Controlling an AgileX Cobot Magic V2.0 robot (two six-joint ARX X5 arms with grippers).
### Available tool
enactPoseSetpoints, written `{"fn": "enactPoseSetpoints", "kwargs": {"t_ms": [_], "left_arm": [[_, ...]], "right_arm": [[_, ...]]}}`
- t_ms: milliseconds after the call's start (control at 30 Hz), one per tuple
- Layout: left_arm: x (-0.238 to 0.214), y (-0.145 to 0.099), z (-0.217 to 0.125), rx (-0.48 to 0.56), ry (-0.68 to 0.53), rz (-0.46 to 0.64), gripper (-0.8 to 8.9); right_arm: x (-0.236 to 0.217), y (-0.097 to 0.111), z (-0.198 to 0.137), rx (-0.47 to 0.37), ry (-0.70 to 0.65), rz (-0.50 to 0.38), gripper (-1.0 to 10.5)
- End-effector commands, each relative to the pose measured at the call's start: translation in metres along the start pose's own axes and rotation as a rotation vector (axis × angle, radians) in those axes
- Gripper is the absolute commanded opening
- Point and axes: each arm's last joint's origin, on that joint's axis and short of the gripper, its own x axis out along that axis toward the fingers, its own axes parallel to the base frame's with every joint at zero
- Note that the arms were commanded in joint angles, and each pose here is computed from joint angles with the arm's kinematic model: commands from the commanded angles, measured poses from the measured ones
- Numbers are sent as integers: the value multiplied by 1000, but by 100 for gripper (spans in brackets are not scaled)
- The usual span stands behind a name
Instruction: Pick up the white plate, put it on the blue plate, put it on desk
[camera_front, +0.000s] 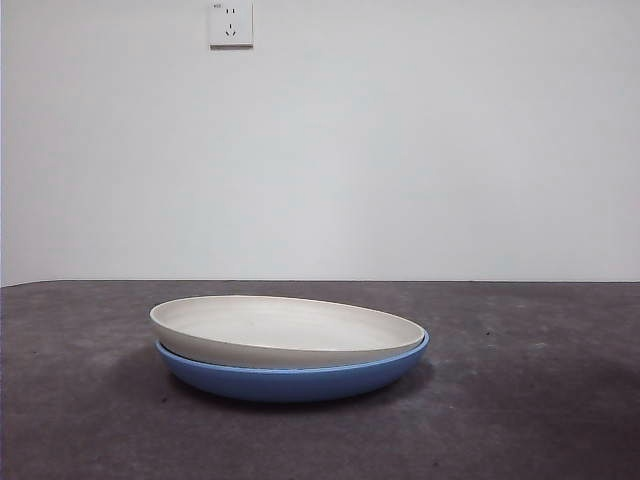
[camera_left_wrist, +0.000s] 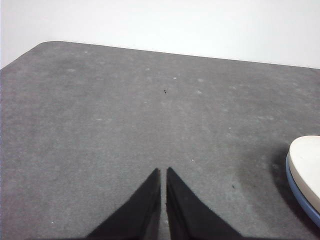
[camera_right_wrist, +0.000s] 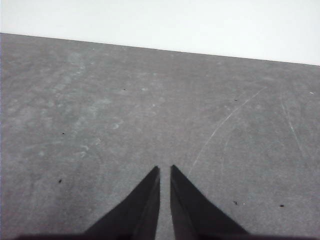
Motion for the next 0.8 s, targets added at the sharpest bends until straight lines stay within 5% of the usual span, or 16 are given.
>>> {"fn": "enactPoseSetpoints", "kwargs": {"t_ms": [33, 800], "left_arm": [[2, 1, -7, 14, 24, 7, 20], [2, 1, -7, 96, 25, 6, 20]], "right_arm": [[0, 0, 0, -2, -8, -6, 32], [0, 0, 0, -2, -8, -6, 32]]}}
